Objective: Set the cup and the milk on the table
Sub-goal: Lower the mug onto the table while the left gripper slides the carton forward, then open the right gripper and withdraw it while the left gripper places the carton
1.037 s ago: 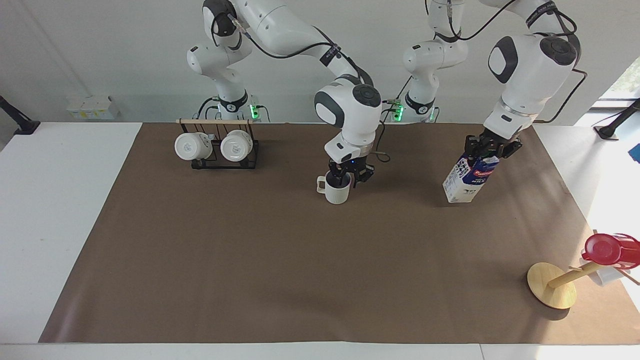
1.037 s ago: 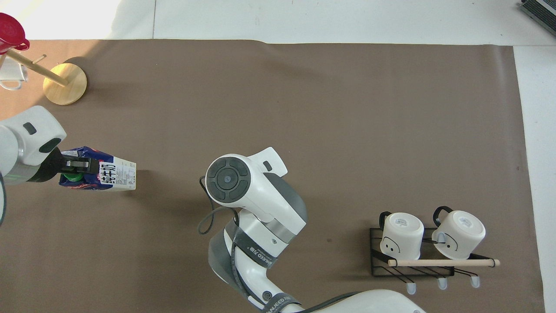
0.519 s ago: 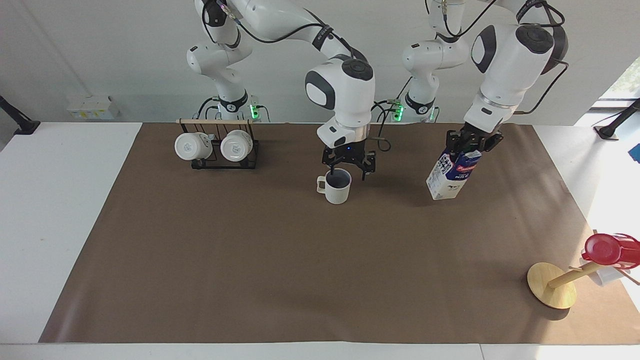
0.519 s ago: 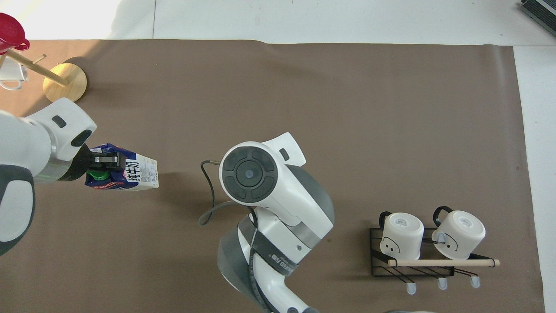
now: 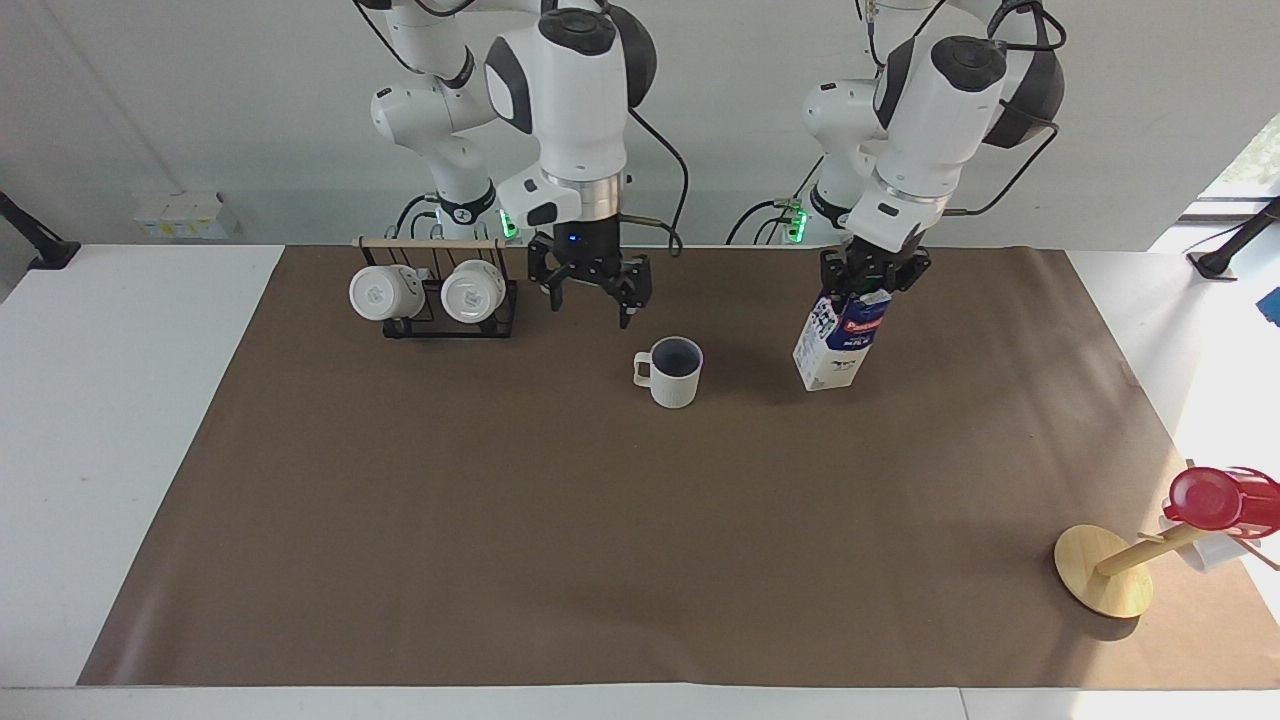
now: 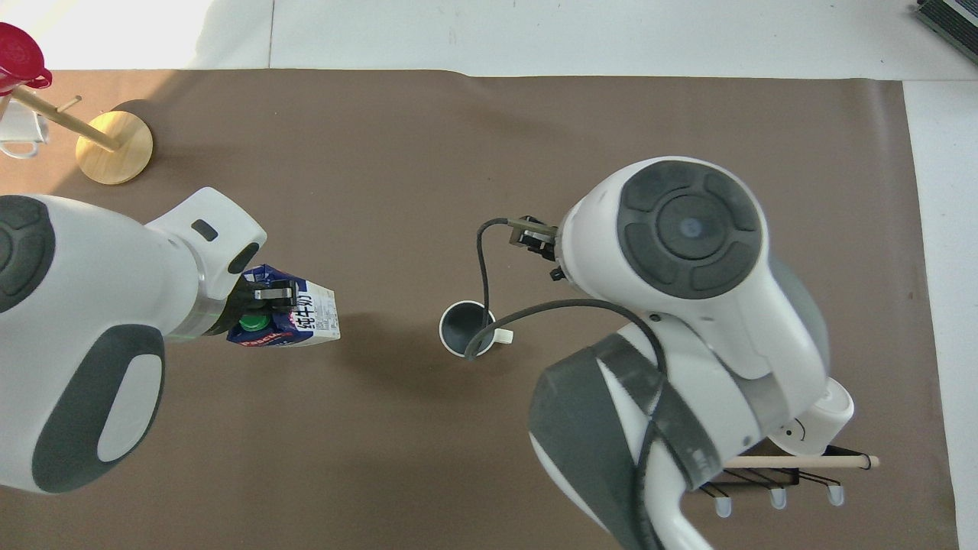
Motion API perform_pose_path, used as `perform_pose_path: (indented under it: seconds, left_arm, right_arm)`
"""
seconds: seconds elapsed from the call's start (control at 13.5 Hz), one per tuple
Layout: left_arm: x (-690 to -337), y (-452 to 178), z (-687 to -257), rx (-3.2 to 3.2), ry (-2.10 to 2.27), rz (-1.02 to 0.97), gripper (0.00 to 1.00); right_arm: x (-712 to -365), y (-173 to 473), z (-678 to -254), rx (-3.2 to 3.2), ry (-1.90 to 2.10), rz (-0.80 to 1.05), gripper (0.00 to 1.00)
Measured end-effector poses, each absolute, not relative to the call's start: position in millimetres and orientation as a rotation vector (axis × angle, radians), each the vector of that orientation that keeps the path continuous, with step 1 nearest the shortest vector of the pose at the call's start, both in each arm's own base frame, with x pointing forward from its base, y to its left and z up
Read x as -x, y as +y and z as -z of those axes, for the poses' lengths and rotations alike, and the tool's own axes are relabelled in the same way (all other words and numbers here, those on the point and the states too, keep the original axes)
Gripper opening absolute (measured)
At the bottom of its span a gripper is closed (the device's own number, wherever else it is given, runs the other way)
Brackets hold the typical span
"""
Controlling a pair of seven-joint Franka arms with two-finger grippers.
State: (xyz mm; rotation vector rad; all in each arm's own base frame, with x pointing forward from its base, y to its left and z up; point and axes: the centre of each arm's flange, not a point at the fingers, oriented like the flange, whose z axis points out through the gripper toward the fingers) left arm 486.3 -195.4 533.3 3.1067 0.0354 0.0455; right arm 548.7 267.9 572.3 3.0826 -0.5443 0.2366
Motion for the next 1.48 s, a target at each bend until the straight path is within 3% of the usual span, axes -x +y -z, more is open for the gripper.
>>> perform_pose_path:
  seconds: [0.37, 0.67, 1.19, 1.48]
  left_arm:
    - [-468, -240, -525, -3.104, -0.005, -0.031, 0.50]
    - [-470, -259, -495, -3.085, 0.010, -0.054, 0.50]
    - [-470, -259, -463, -3.095, 0.017, -0.003, 0.48]
    - [-470, -258, -456, -3.093, 0.031, -0.008, 0.48]
  right_arm:
    - [-543, 147, -622, -3.041, -0.426, -0.138, 1.00]
    - [-543, 82, -635, -3.048, -0.364, -0.107, 1.00]
    - [-540, 13, -640, -3.091, -0.242, 0.006, 1.00]
    - [-537, 9, -647, -3.092, -0.237, 0.006, 1.00]
